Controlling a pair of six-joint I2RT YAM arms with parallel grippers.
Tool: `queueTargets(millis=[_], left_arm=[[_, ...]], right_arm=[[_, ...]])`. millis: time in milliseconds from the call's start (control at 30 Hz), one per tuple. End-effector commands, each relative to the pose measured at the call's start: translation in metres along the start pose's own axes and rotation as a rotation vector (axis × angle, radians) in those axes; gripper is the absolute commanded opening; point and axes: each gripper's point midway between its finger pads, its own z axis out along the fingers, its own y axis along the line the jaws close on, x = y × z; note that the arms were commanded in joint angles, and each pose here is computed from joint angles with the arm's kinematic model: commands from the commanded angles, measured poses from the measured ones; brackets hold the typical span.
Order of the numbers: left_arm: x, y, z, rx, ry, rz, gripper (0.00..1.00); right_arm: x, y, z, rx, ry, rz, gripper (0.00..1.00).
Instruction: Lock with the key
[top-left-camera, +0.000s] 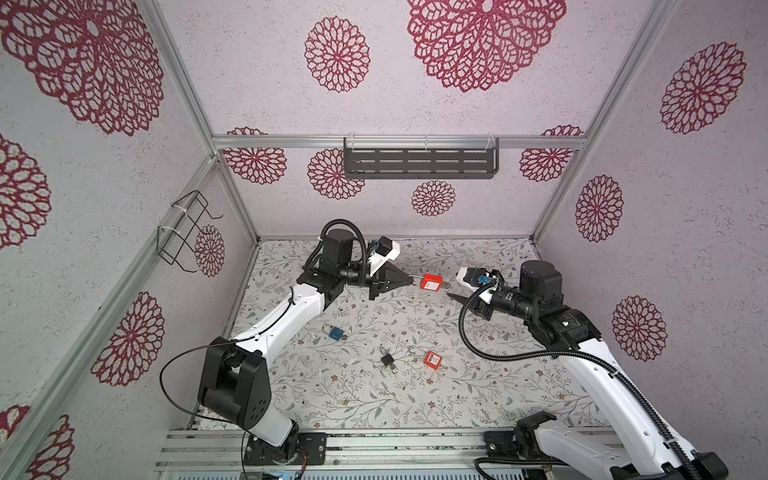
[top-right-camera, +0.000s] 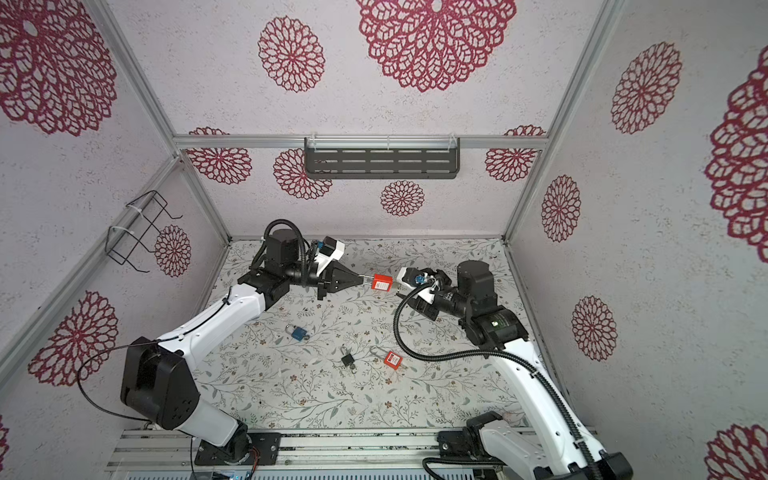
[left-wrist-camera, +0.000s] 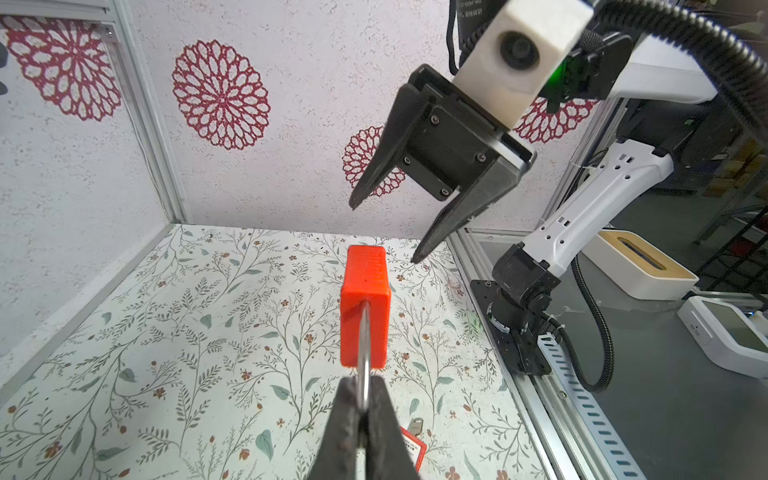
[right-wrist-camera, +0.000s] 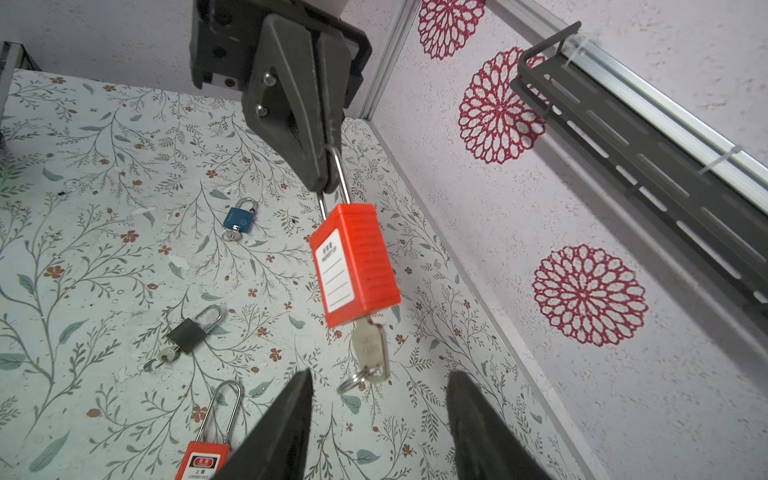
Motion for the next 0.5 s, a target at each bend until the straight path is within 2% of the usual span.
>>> queueTargets(millis=[0, 133, 200, 467], left_arm=[[-0.010, -0.015, -0.004, 0.030, -0.008, 0.066, 0.00], [-0.008, -0.017, -0.005, 0.032, 0.010, 0.076, 0.00], [-0.008, -0.017, -0.005, 0.028, 0.019, 0.082, 0.00], [-0.006, -0.018, -0.004, 0.028, 0.040, 0.101, 0.00]], right_arm=[[-0.004, 0.008, -0.001, -0.103, 0.039, 0.024, 0.47], [-0.008, 0.013, 0.004, -0.178, 0.034, 0.048, 0.41], [-0.005, 0.014, 0.005, -0.184, 0.043, 0.041, 0.34], [-0.001, 0.021, 0.004, -0.211, 0.056, 0.064, 0.31]])
